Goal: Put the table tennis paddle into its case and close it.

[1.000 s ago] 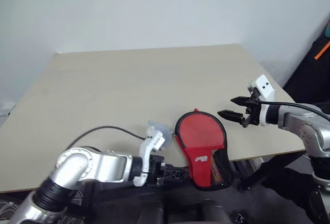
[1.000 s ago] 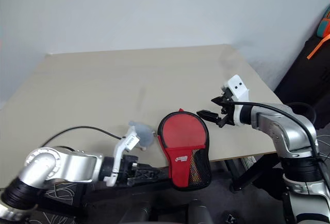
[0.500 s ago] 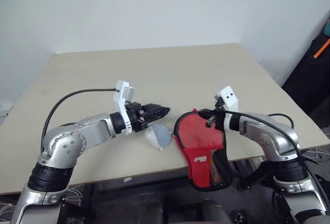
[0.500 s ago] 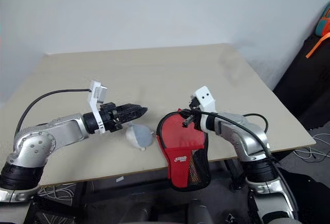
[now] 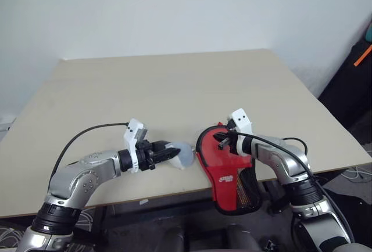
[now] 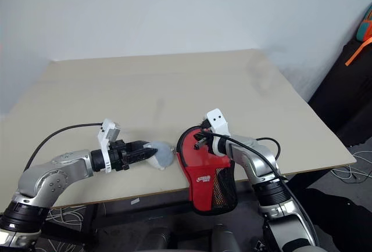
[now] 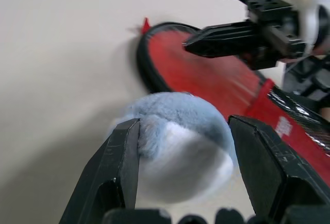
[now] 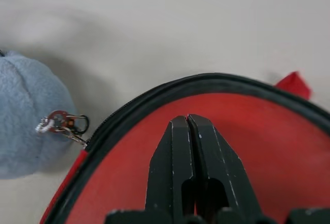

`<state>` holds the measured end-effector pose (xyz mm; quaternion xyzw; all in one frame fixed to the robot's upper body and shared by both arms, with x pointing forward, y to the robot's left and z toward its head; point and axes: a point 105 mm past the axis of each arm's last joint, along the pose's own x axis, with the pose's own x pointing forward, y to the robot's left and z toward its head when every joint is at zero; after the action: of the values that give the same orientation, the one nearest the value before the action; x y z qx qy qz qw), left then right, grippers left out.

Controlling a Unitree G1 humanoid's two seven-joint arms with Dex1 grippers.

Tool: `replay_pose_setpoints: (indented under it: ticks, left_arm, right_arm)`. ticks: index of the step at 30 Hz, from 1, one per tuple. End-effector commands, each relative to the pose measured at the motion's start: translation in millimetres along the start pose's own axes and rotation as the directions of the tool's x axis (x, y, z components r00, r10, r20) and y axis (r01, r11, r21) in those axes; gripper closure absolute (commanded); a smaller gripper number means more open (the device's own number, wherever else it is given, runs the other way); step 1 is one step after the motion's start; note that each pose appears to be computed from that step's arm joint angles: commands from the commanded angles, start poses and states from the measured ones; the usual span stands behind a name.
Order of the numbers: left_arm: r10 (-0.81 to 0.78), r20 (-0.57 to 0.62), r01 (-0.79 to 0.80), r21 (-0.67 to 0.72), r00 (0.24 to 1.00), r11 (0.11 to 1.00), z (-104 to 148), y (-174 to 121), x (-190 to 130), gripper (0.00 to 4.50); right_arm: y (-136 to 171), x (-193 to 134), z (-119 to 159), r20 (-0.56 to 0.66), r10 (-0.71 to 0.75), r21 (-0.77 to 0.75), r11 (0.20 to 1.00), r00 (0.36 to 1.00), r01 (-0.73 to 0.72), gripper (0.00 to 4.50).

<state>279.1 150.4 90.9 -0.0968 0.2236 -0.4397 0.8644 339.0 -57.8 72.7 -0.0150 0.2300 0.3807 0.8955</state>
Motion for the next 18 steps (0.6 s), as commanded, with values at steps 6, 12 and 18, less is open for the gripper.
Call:
replay_pose_setpoints:
  ticks: [6, 12, 18]
  left_arm:
    - [0.001, -0.024, -0.001, -0.025, 1.000, 1.000, -13, 7, -3, 1.70]
    - [-0.008, -0.047, 0.005, -0.049, 0.999, 0.999, -23, 11, 2, 1.70]
    - [-0.042, -0.053, 0.039, -0.054, 0.998, 0.998, -26, 8, 8, 1.70]
  right_arm:
    - [0, 1, 1, 0.008, -0.014, -0.026, 1.000, 1.000, 0.014, 4.47]
    - [0, 2, 2, 0.009, -0.017, -0.025, 1.000, 1.000, 0.017, 4.47]
    - [2, 3, 3, 0.011, -0.019, -0.025, 1.000, 1.000, 0.019, 4.47]
